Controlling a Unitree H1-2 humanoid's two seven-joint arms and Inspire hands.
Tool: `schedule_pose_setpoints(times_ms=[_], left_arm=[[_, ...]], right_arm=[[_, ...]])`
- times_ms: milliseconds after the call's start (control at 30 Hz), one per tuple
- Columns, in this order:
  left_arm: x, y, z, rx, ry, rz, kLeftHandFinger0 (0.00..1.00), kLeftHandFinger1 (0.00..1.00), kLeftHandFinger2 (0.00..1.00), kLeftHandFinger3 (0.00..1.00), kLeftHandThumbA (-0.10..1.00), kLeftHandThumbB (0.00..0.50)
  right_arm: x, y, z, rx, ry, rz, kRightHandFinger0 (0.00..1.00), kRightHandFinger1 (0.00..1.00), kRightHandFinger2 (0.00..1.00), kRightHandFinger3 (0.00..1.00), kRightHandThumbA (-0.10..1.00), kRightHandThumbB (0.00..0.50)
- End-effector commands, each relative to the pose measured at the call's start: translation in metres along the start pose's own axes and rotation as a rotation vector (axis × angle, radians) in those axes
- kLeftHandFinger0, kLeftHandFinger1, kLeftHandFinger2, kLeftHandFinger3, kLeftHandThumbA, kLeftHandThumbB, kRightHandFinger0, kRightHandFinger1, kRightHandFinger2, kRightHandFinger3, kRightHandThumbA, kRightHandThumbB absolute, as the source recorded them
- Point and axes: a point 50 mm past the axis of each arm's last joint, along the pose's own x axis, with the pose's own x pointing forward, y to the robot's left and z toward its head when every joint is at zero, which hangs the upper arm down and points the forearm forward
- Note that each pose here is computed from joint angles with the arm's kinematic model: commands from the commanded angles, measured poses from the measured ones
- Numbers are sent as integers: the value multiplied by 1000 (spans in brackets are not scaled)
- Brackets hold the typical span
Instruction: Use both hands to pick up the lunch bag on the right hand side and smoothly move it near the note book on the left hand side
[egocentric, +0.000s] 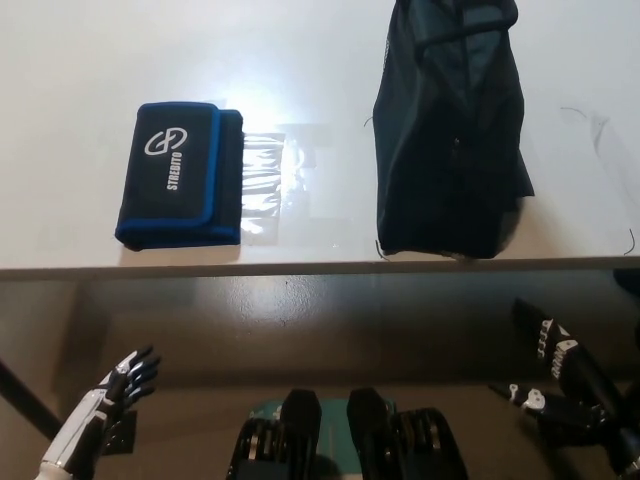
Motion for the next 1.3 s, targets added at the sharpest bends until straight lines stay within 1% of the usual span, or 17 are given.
schedule_pose_setpoints(times_ms=[0,33,67,133,200,300,367,400,500,600,733,800,867,967,1000,1067,1267], left_arm=[[-2,3,27,5,-91,-61,1000,1000,1000,1000,1000,446],[-3,4,33,13,-119,-67,1000,1000,1000,1000,1000,427],[-3,4,40,22,-146,-76,1000,1000,1000,1000,1000,418],[-3,5,51,33,-173,-87,1000,1000,1000,1000,1000,449],[-1,4,68,54,-232,-90,1000,1000,1000,1000,1000,432],[4,3,87,59,-292,-94,1000,1000,1000,1000,1000,449],[8,2,99,55,-336,-80,1000,1000,1000,1000,1000,444],[9,2,106,58,-344,-82,1000,1000,1000,1000,1000,460],[19,5,123,67,-402,-74,1000,1000,1000,1000,1000,451],[30,10,132,77,-440,-63,1000,1000,1000,1000,1000,437],[45,14,143,75,-441,-40,1000,1000,1000,1000,1000,484],[58,16,149,57,-452,-37,1000,1000,1000,1000,1000,462],[71,17,153,40,-467,-36,1000,1000,1000,1000,1000,464],[89,17,162,19,-489,-39,1000,1000,1000,1000,1000,461],[98,18,166,17,-497,-48,1000,1000,1000,1000,1000,412],[113,18,175,38,-510,-48,1000,1000,1000,1000,1000,432],[156,17,190,56,-483,-13,1000,1000,1000,1000,1000,423]], right_arm=[[3,-11,28,122,-134,8,1000,1000,1000,1000,1000,364],[3,-12,31,134,-152,9,1000,1000,1000,1000,1000,359],[3,-13,35,143,-165,10,1000,1000,1000,1000,1000,375],[2,-14,42,152,-183,16,1000,1000,1000,1000,1000,394],[0,-15,54,168,-207,26,1000,1000,1000,1000,1000,411],[0,-16,67,191,-242,33,1000,1000,1000,1000,1000,408],[1,-18,75,202,-262,31,1000,1000,1000,1000,1000,413],[2,-20,79,209,-276,30,1000,1000,1000,1000,1000,415],[5,-26,92,229,-307,22,1000,1000,1000,1000,1000,444],[11,-31,102,292,-340,19,1000,1000,1000,1000,1000,430],[16,-45,107,345,-361,6,1000,1000,1000,1000,1000,447],[22,-54,111,366,-381,-5,1000,1000,1000,1000,1000,443],[28,-64,115,368,-395,-25,1000,1000,1000,1000,1000,445],[37,-75,122,410,-427,-56,1000,1000,1000,1000,1000,417],[41,-80,125,403,-438,-52,1000,1000,1000,1000,1000,403],[51,-88,130,424,-446,-76,1000,1000,1000,1000,1000,431],[81,-101,147,443,-486,-77,1000,1000,1000,1000,1000,447]])
